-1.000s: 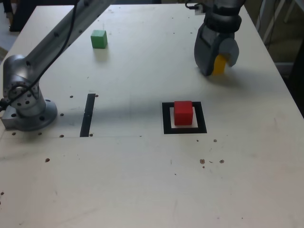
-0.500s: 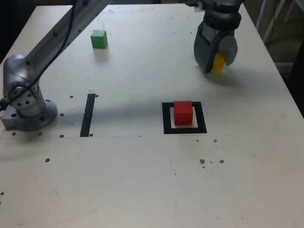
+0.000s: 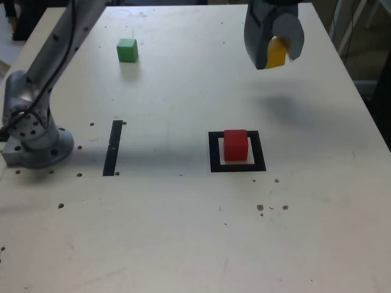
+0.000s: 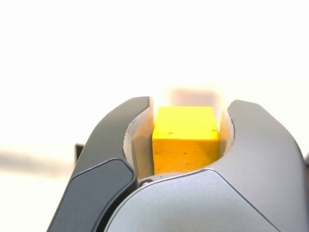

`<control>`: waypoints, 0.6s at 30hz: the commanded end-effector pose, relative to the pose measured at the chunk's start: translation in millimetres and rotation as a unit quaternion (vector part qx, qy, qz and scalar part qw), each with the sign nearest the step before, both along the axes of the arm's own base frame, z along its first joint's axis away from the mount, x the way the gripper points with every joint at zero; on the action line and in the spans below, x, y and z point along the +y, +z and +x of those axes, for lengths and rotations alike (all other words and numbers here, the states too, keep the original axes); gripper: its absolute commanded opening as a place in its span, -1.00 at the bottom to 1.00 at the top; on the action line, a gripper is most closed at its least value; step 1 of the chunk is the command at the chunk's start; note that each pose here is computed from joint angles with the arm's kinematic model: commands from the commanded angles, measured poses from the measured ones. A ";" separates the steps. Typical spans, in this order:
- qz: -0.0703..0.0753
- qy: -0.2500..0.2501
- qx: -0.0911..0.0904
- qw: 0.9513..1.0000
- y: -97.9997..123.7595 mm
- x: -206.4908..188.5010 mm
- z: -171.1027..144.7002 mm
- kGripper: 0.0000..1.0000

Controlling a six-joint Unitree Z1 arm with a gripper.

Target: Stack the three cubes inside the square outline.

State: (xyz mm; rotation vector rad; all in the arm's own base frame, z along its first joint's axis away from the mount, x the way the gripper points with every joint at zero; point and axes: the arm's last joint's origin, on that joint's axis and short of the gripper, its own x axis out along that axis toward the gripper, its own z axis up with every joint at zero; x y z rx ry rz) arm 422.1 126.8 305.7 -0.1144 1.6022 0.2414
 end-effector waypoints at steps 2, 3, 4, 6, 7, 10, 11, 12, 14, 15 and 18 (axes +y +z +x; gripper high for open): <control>-0.003 -0.023 -0.005 1.000 22.4 -22.1 -17.2 -0.44; -0.002 -0.031 -0.004 1.000 27.2 -30.1 -22.7 -0.44; -0.001 -0.039 -0.002 0.999 31.1 -38.5 -28.3 -0.44; 0.001 -0.052 0.005 0.999 36.1 -55.7 -39.9 -0.44; 0.001 -0.058 0.010 0.998 37.2 -64.3 -45.6 -0.44; 0.003 -0.072 0.026 0.997 36.8 -89.3 -61.4 -0.44; 0.003 -0.075 0.031 0.997 36.1 -97.1 -65.8 -0.44; 0.004 -0.079 0.035 0.996 35.4 -104.7 -69.6 -0.44; 0.004 -0.086 0.040 0.995 33.9 -118.8 -75.2 -0.44; 0.005 -0.089 0.042 0.995 33.0 -125.4 -77.0 -0.44; 0.005 -0.098 0.045 0.994 30.0 -144.8 -79.6 -0.44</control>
